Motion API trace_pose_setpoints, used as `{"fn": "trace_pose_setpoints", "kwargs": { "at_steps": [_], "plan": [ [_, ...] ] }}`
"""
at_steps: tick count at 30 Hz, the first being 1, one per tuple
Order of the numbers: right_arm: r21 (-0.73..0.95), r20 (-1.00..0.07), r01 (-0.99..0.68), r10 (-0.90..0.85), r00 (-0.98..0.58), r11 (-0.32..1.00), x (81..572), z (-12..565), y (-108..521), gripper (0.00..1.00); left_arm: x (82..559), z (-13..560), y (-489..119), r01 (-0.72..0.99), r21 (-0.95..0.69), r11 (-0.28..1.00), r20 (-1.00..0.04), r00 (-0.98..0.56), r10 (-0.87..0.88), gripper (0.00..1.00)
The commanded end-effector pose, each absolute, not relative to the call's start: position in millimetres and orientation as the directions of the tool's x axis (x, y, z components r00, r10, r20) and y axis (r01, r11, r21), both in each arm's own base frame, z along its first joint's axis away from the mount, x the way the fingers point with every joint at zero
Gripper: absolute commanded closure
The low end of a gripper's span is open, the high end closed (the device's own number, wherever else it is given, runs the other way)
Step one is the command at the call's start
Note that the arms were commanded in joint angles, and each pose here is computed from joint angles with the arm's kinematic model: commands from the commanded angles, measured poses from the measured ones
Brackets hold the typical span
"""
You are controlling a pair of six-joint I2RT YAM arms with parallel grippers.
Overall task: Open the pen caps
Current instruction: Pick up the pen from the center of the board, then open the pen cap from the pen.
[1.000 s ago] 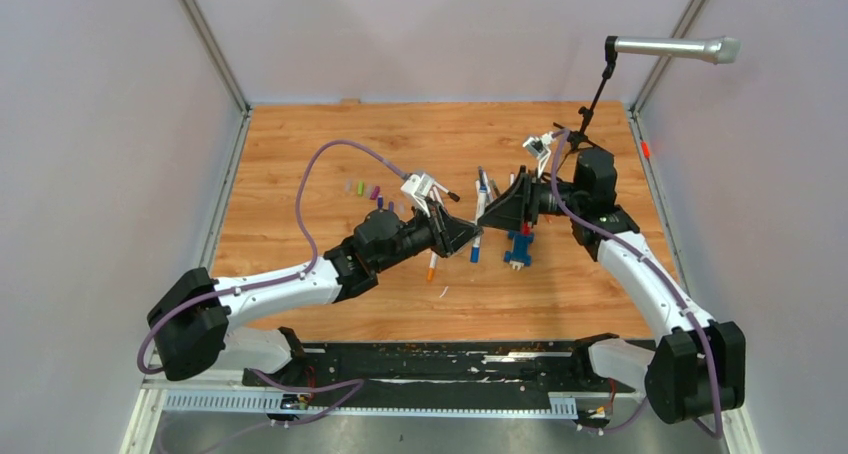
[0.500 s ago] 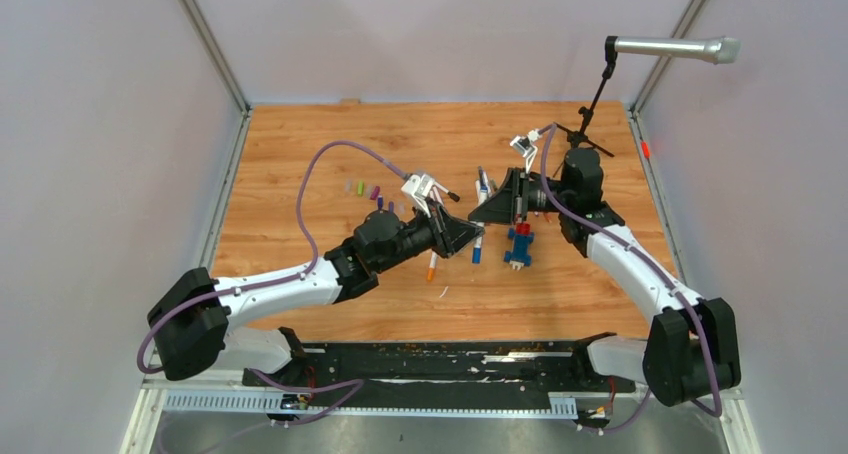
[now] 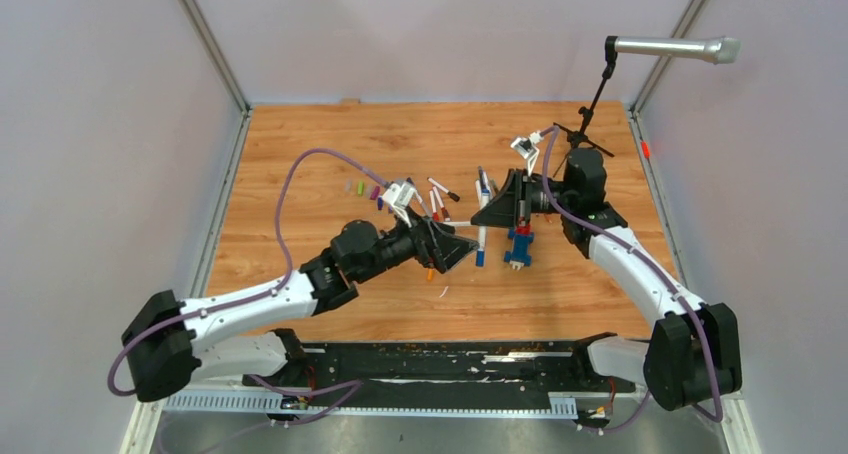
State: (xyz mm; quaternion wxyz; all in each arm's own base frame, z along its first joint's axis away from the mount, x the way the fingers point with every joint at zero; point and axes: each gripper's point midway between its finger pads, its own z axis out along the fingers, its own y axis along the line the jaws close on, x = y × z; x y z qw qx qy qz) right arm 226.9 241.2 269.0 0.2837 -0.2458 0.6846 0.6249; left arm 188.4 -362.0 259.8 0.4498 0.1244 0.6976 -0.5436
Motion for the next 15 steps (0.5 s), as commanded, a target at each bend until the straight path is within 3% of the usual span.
{"fn": "trace_pose_setpoints", "kwargs": {
  "at_steps": [1,6,15],
  "plan": [
    [0.625,-0.78,-0.779,-0.005,-0.626,0.042,218.5,284.5,232.5,1.0,190.4,286.0,-328.5,0.699,-0.571,0.43,-0.816,-0.425,-0.391,0.0],
    [0.599,-0.8,-0.8,-0.014,-0.599,0.031,217.6,283.4,225.7,1.0,198.9,283.9,-294.1,0.643,-0.577,0.504,-0.807,-0.351,-0.475,0.0],
    [0.613,-0.789,-0.784,0.028,-0.614,0.094,231.3,280.0,215.2,1.0,186.6,272.3,-331.8,0.697,-0.603,0.389,-0.79,-0.454,-0.412,0.0]
  ]
}}
